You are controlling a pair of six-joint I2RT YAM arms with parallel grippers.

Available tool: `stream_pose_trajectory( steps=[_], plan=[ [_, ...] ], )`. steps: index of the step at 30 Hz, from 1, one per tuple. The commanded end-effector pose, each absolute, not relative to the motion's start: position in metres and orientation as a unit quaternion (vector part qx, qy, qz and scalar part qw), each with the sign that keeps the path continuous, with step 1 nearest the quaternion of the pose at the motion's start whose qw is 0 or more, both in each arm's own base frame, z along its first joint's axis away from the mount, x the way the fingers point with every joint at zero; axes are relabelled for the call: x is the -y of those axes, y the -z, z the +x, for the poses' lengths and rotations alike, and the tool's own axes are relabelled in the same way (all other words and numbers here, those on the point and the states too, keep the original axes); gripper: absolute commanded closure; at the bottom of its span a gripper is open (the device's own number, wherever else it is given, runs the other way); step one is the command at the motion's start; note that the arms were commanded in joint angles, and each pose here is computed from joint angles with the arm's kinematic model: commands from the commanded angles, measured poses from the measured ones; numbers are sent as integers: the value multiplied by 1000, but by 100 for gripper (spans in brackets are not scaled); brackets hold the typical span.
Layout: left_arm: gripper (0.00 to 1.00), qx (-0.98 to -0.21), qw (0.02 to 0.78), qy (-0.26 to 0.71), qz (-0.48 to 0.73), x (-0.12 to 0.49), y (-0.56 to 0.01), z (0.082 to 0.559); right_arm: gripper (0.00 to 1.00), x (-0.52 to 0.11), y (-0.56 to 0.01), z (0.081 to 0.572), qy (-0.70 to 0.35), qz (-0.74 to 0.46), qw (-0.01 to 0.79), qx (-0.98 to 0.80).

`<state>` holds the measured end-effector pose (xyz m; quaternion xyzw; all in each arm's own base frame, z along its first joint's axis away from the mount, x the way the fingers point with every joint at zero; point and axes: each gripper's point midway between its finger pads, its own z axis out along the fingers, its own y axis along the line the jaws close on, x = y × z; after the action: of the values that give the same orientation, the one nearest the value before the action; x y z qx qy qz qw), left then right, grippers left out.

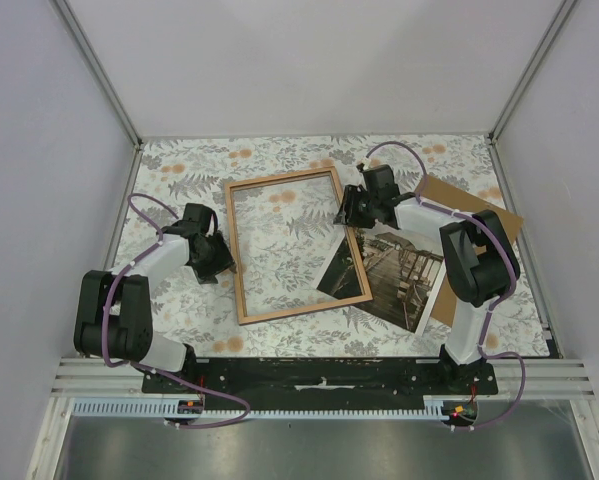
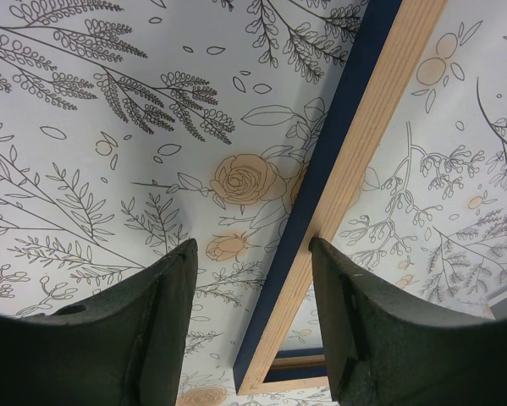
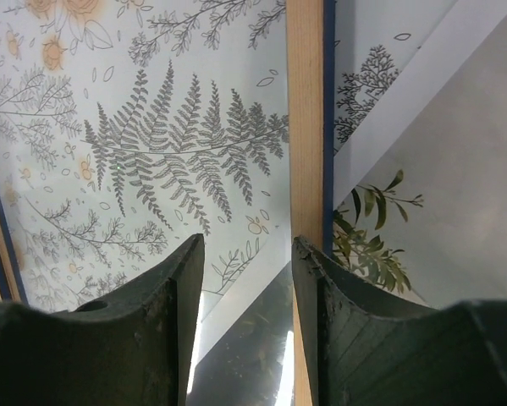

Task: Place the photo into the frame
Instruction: Place the glass panel at the frame body, then move the frame body to the center of the board.

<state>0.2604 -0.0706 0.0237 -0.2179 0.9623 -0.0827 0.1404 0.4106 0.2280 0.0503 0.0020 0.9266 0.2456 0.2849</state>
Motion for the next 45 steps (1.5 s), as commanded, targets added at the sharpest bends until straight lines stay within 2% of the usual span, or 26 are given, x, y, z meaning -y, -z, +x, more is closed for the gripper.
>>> stream_pose_trajectory(
  steps=[1,13,20,24,29,36,45],
  plan=[
    [37,-976,86,23,-198,57,6,229,47,-220,-80,427,-221,0,330,-918],
    [37,-976,91,25,-199,57,4,230,46,-204,-84,413,-194,8,331,-923],
    [36,-972,111,38,-205,60,-5,238,46,-186,-70,384,-168,28,305,-937],
    [36,-966,139,53,-210,64,-20,251,46,-178,-59,368,-158,32,289,-944],
    [31,-959,185,79,-202,69,-54,264,46,-181,-49,351,-157,25,271,-949],
    [28,-949,220,101,-202,71,-84,258,46,-187,-39,336,-133,12,257,-957],
    [28,-943,239,111,-201,69,-100,240,62,-190,-39,328,-108,6,255,-961]
  ],
)
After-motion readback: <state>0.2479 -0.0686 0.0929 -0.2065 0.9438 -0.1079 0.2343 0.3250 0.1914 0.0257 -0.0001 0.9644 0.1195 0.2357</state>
